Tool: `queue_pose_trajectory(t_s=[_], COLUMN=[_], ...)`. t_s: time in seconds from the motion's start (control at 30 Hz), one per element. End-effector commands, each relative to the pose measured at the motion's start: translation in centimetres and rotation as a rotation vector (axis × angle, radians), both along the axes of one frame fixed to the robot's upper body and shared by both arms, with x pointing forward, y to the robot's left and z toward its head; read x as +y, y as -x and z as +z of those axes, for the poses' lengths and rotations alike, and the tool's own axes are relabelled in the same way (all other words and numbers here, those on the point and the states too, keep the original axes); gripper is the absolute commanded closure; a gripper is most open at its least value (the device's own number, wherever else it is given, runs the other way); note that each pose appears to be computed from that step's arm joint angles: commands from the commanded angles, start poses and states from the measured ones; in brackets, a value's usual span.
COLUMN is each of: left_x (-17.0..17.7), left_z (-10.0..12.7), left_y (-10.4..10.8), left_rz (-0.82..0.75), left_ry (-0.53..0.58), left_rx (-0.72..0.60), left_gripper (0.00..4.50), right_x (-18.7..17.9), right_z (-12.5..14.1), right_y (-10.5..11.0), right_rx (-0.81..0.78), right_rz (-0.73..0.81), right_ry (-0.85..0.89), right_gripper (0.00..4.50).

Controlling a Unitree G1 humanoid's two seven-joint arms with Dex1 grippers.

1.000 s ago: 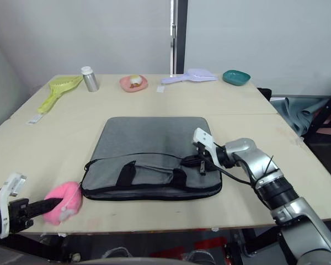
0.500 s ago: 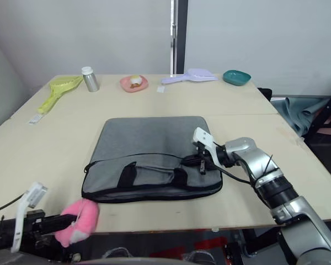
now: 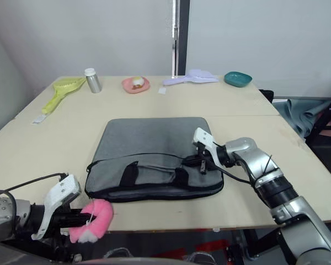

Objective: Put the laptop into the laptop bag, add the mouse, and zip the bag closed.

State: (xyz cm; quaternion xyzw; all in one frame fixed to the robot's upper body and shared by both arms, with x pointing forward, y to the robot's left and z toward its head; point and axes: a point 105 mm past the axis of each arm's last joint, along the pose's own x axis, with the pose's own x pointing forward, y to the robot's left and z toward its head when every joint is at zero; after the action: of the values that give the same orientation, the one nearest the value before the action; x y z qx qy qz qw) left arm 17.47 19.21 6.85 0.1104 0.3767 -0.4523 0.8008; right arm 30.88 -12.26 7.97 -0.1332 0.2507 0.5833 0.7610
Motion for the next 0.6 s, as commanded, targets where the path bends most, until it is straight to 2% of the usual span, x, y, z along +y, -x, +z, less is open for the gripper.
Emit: queue_pose_trajectory(t_s=[0.03, 0.13, 0.27, 0.43, 0.5, 0.6], left_x=[-1.9, -2.4, -3.3, -3.9, -5.4, -6.5], left_z=[-0.7, -0.6, 0.3, 0.5, 1.0, 0.8], left_y=[0.2, -0.5, 0.7, -0.4, -1.6, -2.0], left_rz=[-0.143, -0.192, -0.373, -0.472, -0.497, -0.573], left_ry=[0.01, 0.021, 0.06, 0.053, 0.1, 0.126], left_rx=[0.012, -0.007, -0.015, -0.111, -0.178, -0.212], left_gripper=[4.46, 4.46, 4.46, 4.46, 4.46, 4.46], right_x=[-1.6, -1.7, -2.2, -2.5, -2.6, -2.8], right_z=[-4.1, -4.0, -3.7, -3.5, -3.3, -3.1], right_y=[0.9, 1.0, 1.0, 0.9, 1.0, 1.0], right_rx=[0.132, 0.129, 0.13, 0.129, 0.128, 0.13], right_rz=[-0.068, -0.069, -0.071, -0.07, -0.065, -0.062], right_ry=[0.121, 0.126, 0.131, 0.143, 0.148, 0.155], right_gripper=[4.5, 4.5, 4.5, 4.5, 4.5, 4.5])
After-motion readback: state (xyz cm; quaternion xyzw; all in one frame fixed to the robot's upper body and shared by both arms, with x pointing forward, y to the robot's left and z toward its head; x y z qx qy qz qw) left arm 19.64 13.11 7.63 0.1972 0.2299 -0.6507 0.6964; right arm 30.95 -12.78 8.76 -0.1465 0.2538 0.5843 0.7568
